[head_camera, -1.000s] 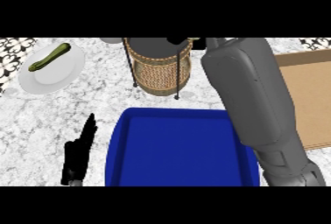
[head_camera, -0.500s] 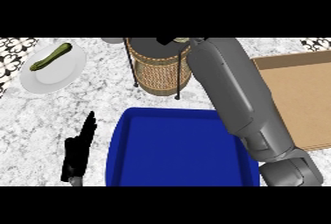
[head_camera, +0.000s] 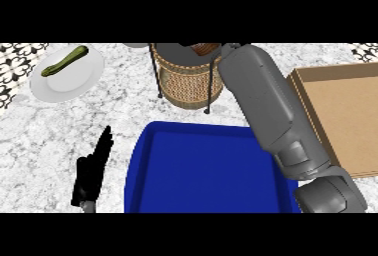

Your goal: Pick the cupcake from the tray and place it in the tiered basket

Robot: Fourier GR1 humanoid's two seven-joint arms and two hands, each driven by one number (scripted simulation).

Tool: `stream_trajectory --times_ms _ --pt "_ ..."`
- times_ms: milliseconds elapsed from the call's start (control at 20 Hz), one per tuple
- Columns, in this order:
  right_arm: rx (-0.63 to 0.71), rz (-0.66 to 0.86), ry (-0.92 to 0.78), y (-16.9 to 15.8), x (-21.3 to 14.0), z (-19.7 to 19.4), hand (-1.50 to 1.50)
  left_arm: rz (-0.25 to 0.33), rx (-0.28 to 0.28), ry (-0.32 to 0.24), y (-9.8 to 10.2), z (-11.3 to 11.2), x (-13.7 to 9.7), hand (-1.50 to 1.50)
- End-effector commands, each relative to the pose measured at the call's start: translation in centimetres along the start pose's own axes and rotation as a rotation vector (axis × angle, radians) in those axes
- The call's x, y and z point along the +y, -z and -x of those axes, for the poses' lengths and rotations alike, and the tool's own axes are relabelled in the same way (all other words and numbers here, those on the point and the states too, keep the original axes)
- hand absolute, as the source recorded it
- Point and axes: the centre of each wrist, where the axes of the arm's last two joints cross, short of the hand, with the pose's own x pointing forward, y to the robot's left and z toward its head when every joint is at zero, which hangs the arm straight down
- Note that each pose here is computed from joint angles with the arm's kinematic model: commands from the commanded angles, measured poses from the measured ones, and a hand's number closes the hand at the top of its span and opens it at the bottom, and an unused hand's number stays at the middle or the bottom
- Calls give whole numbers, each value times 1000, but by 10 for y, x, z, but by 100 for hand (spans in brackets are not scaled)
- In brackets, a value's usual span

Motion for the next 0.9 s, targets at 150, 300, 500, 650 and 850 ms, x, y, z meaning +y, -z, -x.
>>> stream_trajectory --times_ms 150,300,500,650,850 --pt "9 42 287 6 6 23 -150 -2 -11 2 -4 -6 3 0" --pt "-31 72 387 10 -6 11 -150 5 -13 4 -14 9 5 0" --pt "-44 269 445 8 -17 5 -150 -39 23 -7 -9 -2 -4 0" --pt "1 431 435 25 -57 25 -150 -51 31 -3 -7 10 17 0" --pt "54 478 465 22 -87 59 -150 -74 55 -25 -19 14 14 0"
